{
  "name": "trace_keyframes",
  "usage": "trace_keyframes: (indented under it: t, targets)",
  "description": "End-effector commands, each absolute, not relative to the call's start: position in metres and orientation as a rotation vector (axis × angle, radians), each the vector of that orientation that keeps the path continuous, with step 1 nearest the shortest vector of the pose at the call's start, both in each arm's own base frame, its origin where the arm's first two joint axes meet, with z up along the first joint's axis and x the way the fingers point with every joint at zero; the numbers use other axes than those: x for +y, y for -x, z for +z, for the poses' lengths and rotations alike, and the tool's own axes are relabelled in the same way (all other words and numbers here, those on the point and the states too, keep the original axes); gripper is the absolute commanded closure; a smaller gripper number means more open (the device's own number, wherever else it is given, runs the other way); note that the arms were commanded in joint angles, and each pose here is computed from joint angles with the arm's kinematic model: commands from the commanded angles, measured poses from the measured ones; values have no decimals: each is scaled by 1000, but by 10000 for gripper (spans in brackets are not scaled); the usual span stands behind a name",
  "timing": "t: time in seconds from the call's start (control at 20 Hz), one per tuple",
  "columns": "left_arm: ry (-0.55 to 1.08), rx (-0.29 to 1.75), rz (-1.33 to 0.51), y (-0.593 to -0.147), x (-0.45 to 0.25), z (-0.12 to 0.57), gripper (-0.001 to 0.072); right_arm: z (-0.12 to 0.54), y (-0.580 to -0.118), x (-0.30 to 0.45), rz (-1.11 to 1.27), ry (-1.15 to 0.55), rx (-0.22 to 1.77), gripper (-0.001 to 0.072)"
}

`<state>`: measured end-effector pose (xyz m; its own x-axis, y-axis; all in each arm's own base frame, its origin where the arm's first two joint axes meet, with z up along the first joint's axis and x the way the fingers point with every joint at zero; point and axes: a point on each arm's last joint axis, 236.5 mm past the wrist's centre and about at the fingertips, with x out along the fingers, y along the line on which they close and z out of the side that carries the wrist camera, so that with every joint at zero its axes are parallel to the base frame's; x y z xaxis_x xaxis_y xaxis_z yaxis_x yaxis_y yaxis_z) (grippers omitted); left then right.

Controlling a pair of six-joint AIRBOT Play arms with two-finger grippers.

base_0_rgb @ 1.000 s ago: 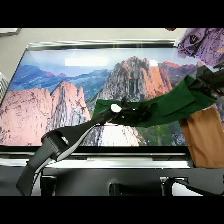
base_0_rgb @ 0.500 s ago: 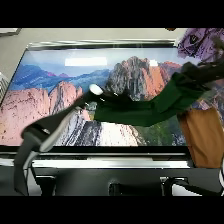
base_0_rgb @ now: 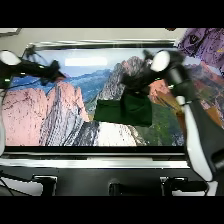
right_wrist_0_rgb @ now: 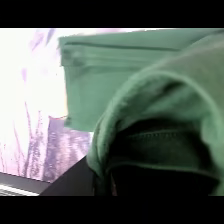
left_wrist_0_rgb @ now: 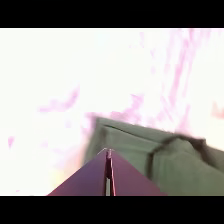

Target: Fold the clothes and pants, and hang the long-sleeved shirts on hangers.

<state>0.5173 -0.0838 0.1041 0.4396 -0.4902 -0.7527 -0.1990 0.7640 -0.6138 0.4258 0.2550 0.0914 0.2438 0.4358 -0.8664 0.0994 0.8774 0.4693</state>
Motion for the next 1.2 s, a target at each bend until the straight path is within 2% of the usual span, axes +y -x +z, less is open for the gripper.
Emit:
trace_keyframes:
  t: [0.0,0.3,0.35,0.5,0.55,0.65,0.7,0.85,0.95,1.15]
  targets:
    - [725,1098,-107,-505,-22,119,692,51,-424,314,240,-541,1360,678]
    - [727,1101,-101,-505,-19,118,692,5,-428,353,268,-601,1408,676]
    - [727,1101,-101,-505,-19,118,692,2,-430,359,280,-611,1400,653]
    - [728,1104,-100,-505,-19,117,692,12,-445,374,340,-671,1328,271]
    - [729,1107,-100,-504,-19,115,692,23,-449,381,392,-680,1291,232]
    - [728,1115,-100,-504,-21,112,692,52,-454,382,464,-673,1221,208]
    - [721,1118,-103,-504,-23,112,692,70,-454,376,488,-658,1193,147]
    - [705,1123,-109,-504,-30,110,692,124,-455,319,505,-580,1131,122]
    - [702,1122,-114,-505,-33,110,692,148,-458,251,456,-509,1107,120]
    - [702,1121,-112,-505,-32,110,691,137,-447,93,304,-400,1194,83]
